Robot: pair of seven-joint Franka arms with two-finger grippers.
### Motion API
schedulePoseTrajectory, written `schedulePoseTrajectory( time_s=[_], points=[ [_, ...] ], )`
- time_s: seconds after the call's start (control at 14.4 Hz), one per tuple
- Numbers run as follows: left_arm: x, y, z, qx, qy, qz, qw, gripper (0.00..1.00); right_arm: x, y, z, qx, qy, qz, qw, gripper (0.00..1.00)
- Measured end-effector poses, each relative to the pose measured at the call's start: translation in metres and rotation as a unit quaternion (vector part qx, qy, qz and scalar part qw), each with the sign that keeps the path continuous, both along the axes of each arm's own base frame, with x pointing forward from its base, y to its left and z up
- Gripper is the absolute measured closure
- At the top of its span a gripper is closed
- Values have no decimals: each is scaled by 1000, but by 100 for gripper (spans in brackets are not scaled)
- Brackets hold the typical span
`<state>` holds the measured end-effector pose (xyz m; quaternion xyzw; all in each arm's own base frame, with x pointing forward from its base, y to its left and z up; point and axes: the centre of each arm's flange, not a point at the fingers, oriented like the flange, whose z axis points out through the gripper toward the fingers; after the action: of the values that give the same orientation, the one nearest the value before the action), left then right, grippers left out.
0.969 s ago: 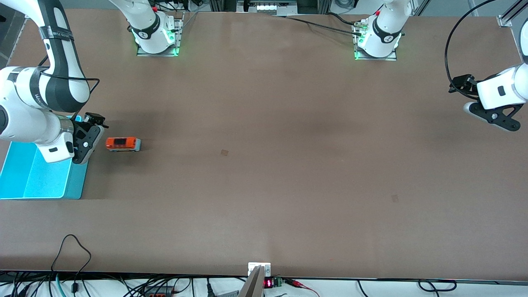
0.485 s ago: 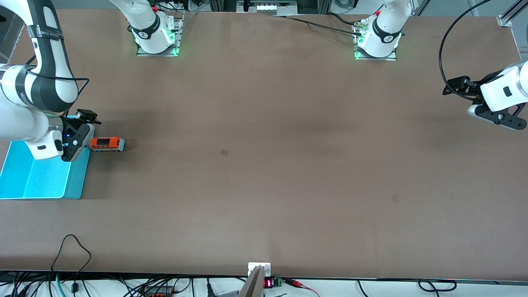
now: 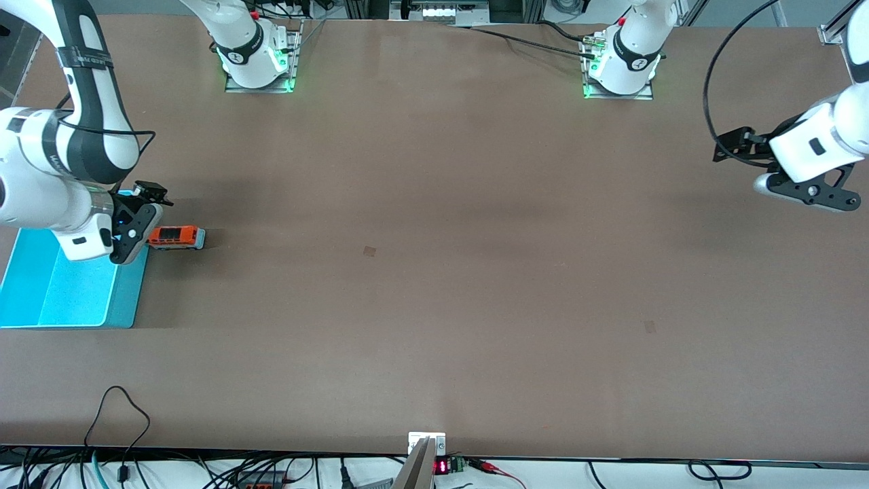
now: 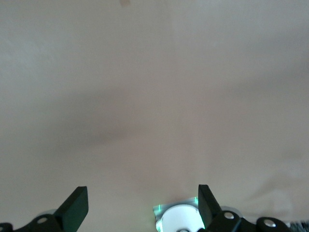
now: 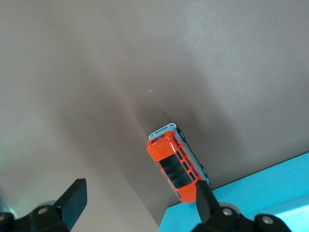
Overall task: Wind up bus and store in blue box
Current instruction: 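Lower the right gripper onto the orange bus and close on it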
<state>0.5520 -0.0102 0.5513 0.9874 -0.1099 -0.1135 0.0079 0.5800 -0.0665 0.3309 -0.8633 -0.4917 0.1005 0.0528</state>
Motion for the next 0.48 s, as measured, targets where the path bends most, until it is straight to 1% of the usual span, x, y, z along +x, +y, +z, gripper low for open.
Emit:
schedulePoseTrajectory(
  time_s=[0.07,0.21,0.35,0.48],
  points=[
    [3,-5,4,3,-13,9,1000,0,-4,-4,-7,1,-6,14,1000,0],
    [7,-8,13,5,-30,25,999,0,-8,-12,-18,-2,-21,61,998,0],
    [9,-10,22,8,-41,35,999,0,-13,-19,-30,-7,-35,110,993,0],
    [12,-11,26,23,-48,46,998,0,-19,-28,-42,-7,-54,146,988,0]
  ],
)
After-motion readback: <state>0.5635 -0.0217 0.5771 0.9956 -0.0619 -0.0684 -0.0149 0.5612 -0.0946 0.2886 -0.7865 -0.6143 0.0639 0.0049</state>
